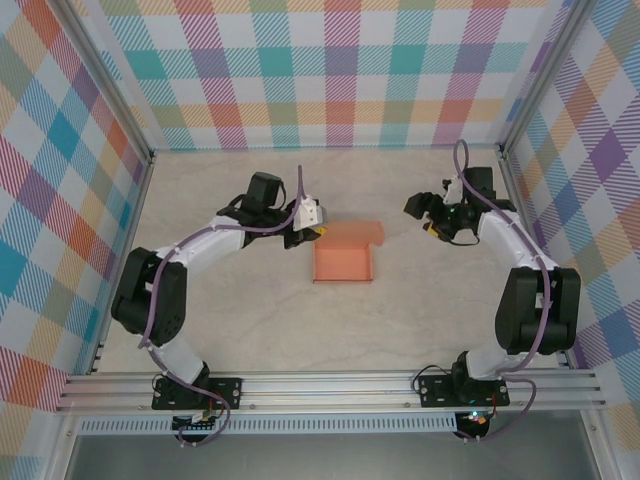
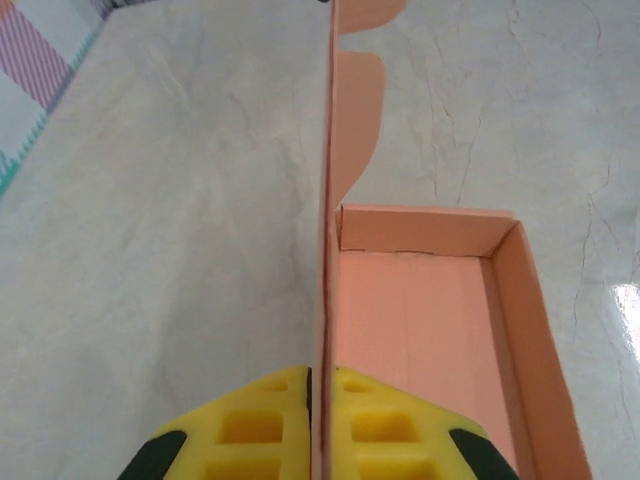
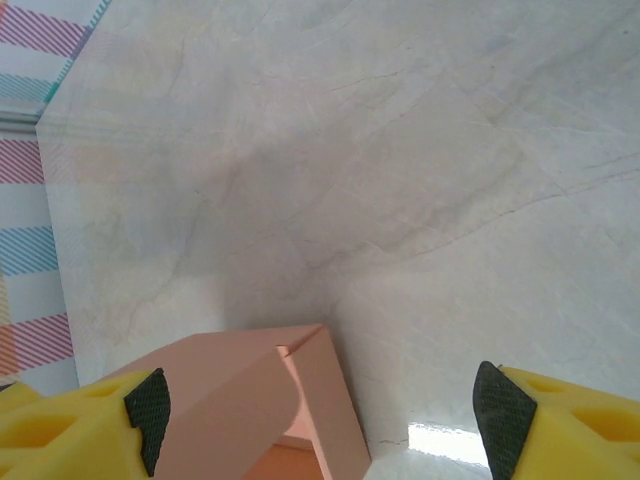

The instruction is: Fold the paper box

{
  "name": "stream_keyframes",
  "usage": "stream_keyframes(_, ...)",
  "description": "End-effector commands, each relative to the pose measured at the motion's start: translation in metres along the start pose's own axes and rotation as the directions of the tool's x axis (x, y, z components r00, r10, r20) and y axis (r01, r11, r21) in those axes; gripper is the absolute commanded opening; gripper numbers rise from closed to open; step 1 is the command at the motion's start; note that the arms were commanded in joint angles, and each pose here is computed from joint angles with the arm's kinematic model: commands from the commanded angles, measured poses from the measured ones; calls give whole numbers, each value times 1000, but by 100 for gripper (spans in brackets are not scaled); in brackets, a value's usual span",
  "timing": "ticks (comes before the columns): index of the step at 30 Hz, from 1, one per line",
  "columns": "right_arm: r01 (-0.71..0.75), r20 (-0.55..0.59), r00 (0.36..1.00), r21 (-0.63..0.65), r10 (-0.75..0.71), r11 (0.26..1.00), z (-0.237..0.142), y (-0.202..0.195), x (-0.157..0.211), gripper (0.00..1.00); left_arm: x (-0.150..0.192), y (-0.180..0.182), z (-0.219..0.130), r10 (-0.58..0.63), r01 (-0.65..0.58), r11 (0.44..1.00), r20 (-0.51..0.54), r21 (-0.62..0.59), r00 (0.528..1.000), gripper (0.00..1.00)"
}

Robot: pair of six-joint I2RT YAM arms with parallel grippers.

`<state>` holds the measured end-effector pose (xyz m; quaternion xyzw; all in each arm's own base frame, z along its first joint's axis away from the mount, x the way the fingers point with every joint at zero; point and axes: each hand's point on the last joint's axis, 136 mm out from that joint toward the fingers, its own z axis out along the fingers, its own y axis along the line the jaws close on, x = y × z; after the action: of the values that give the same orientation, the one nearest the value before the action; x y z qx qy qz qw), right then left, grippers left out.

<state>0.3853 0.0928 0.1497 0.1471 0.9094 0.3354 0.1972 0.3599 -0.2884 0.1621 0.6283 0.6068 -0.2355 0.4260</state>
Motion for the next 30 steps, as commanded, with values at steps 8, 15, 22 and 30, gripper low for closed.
stream_keyframes(8, 65, -52, 996, -101, -71, 993, -13, 33, -2, 82, 5, 30, 3, -85, 83, 996, -37, -36, 996, 100)
stream_keyframes(15, 197, -60, 976, -143, -207, 970, -15, 50, 10, 76, -16, 37, -46, -236, 235, 955, 15, -180, 972, 100)
stream_keyframes(22, 510, -19, 853, -179, -522, 841, 1, 70, 44, 77, -2, 28, -83, -565, 576, 754, 138, -316, 814, 100)
stream_keyframes(30, 789, 105, 614, -109, -782, 605, -15, 67, 55, 76, 30, 9, -76, -678, 666, 657, 111, -352, 727, 98)
